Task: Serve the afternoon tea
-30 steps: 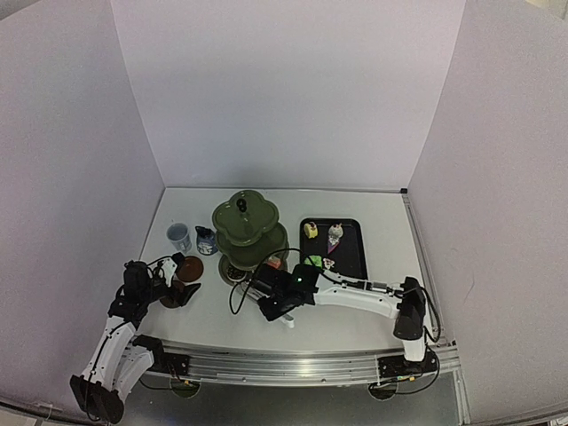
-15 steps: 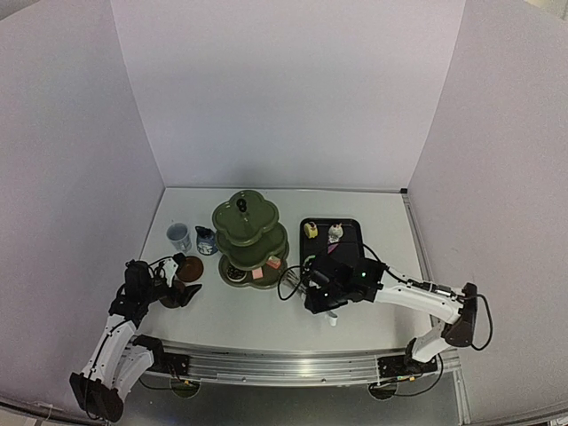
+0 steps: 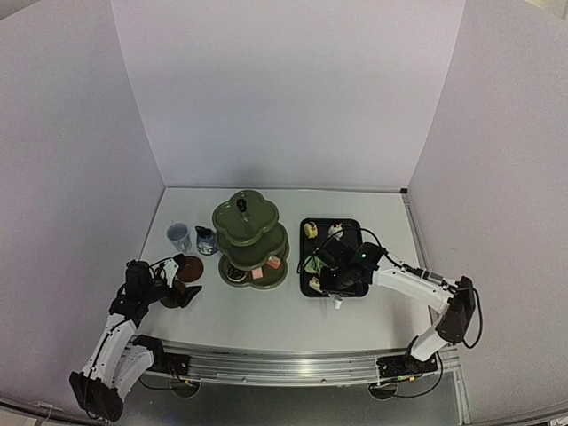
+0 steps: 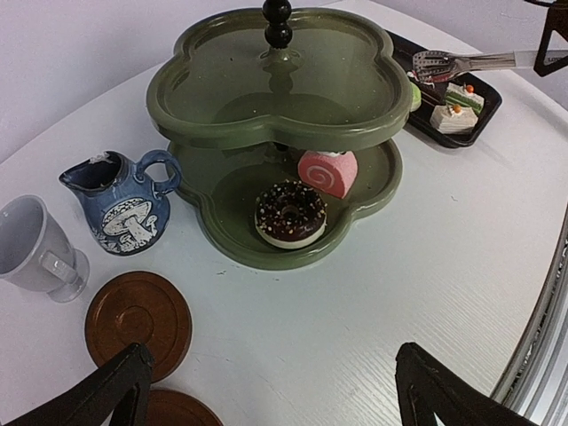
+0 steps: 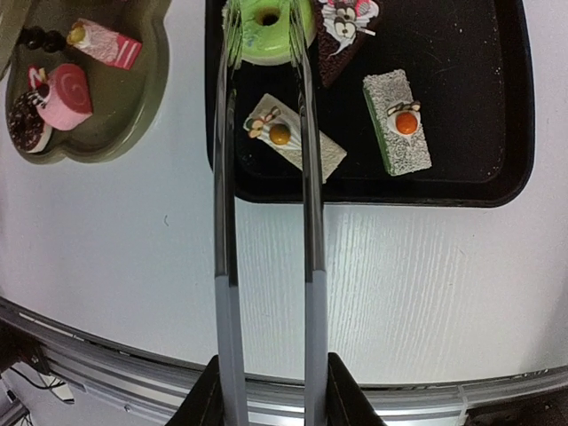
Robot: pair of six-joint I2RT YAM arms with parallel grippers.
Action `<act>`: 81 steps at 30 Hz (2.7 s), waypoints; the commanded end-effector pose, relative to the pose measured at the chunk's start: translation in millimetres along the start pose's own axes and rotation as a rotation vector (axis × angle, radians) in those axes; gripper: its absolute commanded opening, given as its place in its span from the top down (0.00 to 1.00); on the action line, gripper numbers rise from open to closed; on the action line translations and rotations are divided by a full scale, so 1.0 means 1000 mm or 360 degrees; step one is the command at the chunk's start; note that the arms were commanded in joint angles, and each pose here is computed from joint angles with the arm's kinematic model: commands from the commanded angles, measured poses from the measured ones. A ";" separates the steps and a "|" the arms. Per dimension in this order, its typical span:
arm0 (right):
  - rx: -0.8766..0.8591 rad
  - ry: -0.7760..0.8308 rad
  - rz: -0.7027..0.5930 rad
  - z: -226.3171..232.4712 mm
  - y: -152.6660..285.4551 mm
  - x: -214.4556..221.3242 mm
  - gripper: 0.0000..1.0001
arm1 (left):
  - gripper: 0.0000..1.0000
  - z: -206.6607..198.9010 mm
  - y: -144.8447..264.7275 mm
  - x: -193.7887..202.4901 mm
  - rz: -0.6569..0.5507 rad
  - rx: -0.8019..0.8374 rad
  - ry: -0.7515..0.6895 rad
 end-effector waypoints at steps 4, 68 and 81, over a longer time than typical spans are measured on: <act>0.0028 -0.0170 0.0001 -0.001 -0.009 -0.008 0.70 | 0.04 0.000 0.002 -0.006 -0.0031 0.0024 -0.0026; 0.0243 0.0327 0.0281 -0.001 -0.033 -0.063 1.00 | 0.04 -0.003 0.002 -0.005 -0.0045 0.0055 -0.0041; 0.0250 0.0298 0.0067 -0.015 0.006 -0.061 1.00 | 0.04 -0.003 0.002 -0.005 -0.0038 0.0054 -0.0030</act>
Point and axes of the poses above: each gripper's point midway between its finger pads, its own y axis back along the fingers, its own z axis along the line the jaws close on, x = y × z, the point moved 7 cm from there along y, back along the fingers, and after that the axes turned 1 degree about -y, right-handed, at the moved point
